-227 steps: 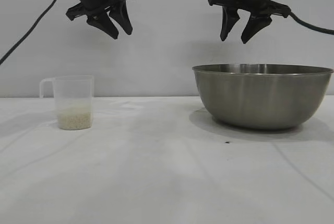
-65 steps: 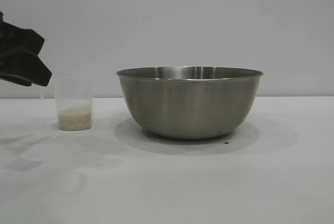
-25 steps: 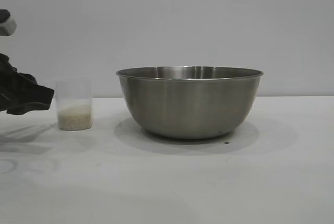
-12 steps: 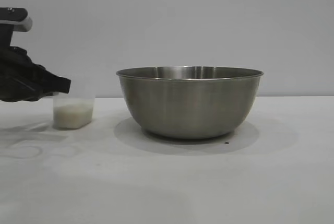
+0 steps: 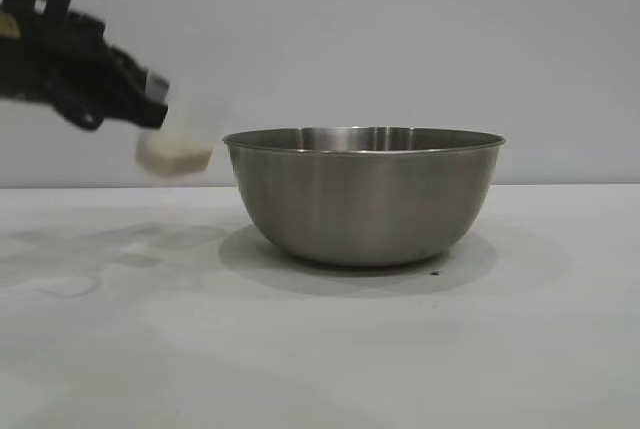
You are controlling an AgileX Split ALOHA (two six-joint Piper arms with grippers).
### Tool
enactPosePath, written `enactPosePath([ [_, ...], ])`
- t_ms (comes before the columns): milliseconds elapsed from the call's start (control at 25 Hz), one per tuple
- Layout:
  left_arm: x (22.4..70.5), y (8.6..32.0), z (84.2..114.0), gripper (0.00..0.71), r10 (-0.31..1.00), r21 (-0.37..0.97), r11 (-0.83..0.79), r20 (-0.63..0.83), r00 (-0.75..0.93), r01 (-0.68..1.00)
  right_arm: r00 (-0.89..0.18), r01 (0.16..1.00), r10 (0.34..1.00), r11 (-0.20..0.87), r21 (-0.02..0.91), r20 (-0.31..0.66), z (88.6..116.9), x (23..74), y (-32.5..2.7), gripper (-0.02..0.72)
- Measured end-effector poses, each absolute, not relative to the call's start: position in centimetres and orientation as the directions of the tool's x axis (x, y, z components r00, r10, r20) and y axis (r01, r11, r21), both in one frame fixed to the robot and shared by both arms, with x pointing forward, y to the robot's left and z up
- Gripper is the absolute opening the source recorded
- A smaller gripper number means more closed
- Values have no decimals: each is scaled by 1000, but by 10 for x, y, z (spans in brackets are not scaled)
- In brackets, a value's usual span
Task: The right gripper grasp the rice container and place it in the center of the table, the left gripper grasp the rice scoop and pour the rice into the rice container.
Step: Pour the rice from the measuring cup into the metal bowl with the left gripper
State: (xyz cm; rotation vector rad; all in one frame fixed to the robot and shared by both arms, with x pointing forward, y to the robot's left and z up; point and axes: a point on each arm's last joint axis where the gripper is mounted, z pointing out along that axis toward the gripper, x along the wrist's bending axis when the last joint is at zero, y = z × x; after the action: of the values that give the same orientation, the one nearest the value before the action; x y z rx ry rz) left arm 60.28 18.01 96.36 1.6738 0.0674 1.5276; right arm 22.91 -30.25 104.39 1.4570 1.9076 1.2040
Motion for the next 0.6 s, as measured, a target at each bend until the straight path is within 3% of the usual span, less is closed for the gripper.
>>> enactPosePath([
  [280,601,136,971,0,166,174,-771,984,71,-613,-339,534,929,59,843,149,1044,229,-303,254],
  [600,595,103,969,0,-219,-200,-658,973,-70,-726,-321,540,934,43,841,158,1044,229,-303,254],
])
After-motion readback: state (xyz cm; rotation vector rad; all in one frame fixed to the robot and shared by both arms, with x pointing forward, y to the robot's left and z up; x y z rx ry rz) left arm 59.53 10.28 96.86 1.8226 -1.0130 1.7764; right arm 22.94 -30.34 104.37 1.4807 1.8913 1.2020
